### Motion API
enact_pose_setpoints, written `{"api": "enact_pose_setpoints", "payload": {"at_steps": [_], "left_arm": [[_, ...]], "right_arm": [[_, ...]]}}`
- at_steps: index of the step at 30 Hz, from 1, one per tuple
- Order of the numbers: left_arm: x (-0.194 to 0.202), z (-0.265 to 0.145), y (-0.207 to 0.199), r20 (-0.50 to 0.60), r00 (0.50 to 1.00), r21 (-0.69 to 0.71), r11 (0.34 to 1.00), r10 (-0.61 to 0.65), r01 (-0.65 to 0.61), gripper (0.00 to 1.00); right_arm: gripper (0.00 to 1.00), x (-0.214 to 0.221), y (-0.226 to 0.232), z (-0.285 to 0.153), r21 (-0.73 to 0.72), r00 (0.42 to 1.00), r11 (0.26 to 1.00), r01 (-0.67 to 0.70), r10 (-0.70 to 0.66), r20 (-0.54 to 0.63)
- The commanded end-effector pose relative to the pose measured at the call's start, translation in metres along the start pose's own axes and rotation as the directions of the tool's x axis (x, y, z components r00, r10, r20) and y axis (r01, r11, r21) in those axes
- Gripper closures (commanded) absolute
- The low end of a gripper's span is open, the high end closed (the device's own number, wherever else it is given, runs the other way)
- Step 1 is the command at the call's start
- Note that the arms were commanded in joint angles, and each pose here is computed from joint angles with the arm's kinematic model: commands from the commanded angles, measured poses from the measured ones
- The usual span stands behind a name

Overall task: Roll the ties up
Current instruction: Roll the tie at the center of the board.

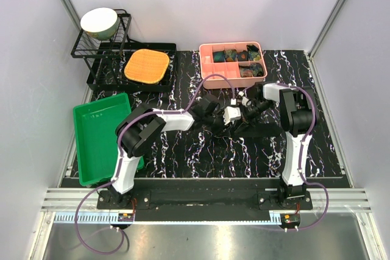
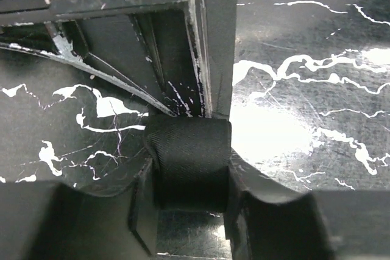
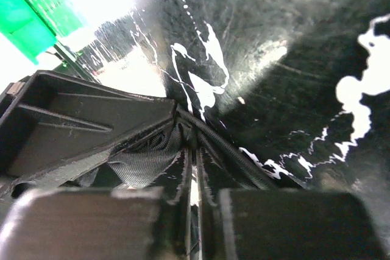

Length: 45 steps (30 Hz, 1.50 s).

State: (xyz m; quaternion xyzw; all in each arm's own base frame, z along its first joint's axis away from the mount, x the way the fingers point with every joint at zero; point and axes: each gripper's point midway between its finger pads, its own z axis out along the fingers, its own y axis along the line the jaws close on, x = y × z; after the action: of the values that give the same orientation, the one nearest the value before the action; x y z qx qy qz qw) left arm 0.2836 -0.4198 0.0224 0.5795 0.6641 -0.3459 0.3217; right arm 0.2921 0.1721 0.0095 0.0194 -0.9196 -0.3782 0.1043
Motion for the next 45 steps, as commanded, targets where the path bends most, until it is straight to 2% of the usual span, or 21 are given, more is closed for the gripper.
{"api": "enact_pose_setpoints", "payload": {"at_steps": [1, 2, 6, 9, 13, 17, 22, 23, 26, 29, 30, 31, 34, 39, 45], "left_arm": [[0.066, -0.007, -0.01, -0.246, 0.967, -0.039, 0.998, -0.064, 0.056, 0.82], [0.077, -0.012, -0.011, -0.287, 0.956, -0.055, 0.997, -0.062, 0.048, 0.82], [0.105, -0.027, -0.017, -0.397, 0.915, -0.077, 0.996, -0.068, 0.041, 0.85], [0.118, -0.03, -0.02, -0.456, 0.887, -0.078, 0.996, -0.075, 0.045, 0.85], [0.123, -0.027, -0.022, -0.504, 0.861, -0.078, 0.997, -0.063, 0.027, 0.83], [0.117, -0.023, -0.019, -0.524, 0.849, -0.083, 0.996, -0.065, 0.025, 0.8], [0.121, -0.023, -0.019, -0.553, 0.83, -0.081, 0.996, -0.076, 0.037, 0.78], [0.119, -0.022, -0.019, -0.547, 0.834, -0.079, 0.996, -0.077, 0.04, 0.78], [0.115, -0.021, -0.023, -0.529, 0.843, -0.073, 0.995, -0.094, 0.065, 0.72], [0.104, -0.017, -0.028, -0.457, 0.88, -0.047, 0.992, -0.129, 0.121, 0.59], [0.093, -0.012, -0.025, -0.403, 0.906, -0.043, 0.992, -0.128, 0.121, 0.52], [0.09, -0.012, -0.03, -0.366, 0.917, -0.019, 0.986, -0.162, 0.166, 0.49], [0.063, -0.007, -0.024, -0.23, 0.958, 0.003, 0.985, -0.17, 0.175, 0.4], [0.029, 0.002, -0.016, -0.087, 0.988, 0.031, 0.991, -0.128, 0.131, 0.34], [0.022, 0.008, -0.013, -0.049, 0.994, 0.05, 0.993, -0.101, 0.104, 0.34]], "right_arm": [[0.84, -0.016, -0.019, -0.01, 0.126, 0.993, 0.986, 0.108, -0.113, 0.032], [0.73, -0.016, -0.017, -0.017, 0.118, 0.993, 0.987, 0.108, -0.114, 0.04], [0.47, -0.011, 0.002, -0.051, 0.016, 0.99, 0.994, 0.111, -0.112, 0.087], [0.38, -0.002, 0.022, -0.061, -0.055, 0.985, 0.988, 0.146, -0.14, 0.101], [0.36, -0.002, 0.041, -0.056, -0.161, 0.987, 0.98, 0.12, -0.1, 0.129], [0.47, -0.003, 0.048, -0.038, -0.176, 0.988, 0.976, 0.127, -0.108, 0.111], [0.62, 0.001, 0.032, -0.015, -0.101, 0.991, 0.987, 0.127, -0.121, 0.062], [0.77, 0.001, 0.028, -0.013, -0.085, 0.991, 0.989, 0.123, -0.119, 0.058], [1.0, -0.003, 0.004, -0.009, 0.02, 0.992, 0.993, 0.119, -0.12, 0.051], [1.0, -0.005, -0.012, -0.006, 0.075, 0.992, 0.99, 0.118, -0.121, 0.04], [1.0, -0.007, -0.017, -0.004, 0.089, 0.991, 0.989, 0.121, -0.124, 0.038], [1.0, -0.008, -0.019, -0.003, 0.098, 0.991, 0.987, 0.125, -0.129, 0.035], [1.0, -0.012, -0.032, -0.002, 0.155, 0.99, 0.979, 0.131, -0.136, 0.024], [1.0, -0.014, -0.038, 0.001, 0.234, 0.984, 0.957, 0.174, -0.179, 0.003], [1.0, -0.019, -0.039, 0.004, 0.291, 0.976, 0.933, 0.21, -0.216, -0.012]]}}
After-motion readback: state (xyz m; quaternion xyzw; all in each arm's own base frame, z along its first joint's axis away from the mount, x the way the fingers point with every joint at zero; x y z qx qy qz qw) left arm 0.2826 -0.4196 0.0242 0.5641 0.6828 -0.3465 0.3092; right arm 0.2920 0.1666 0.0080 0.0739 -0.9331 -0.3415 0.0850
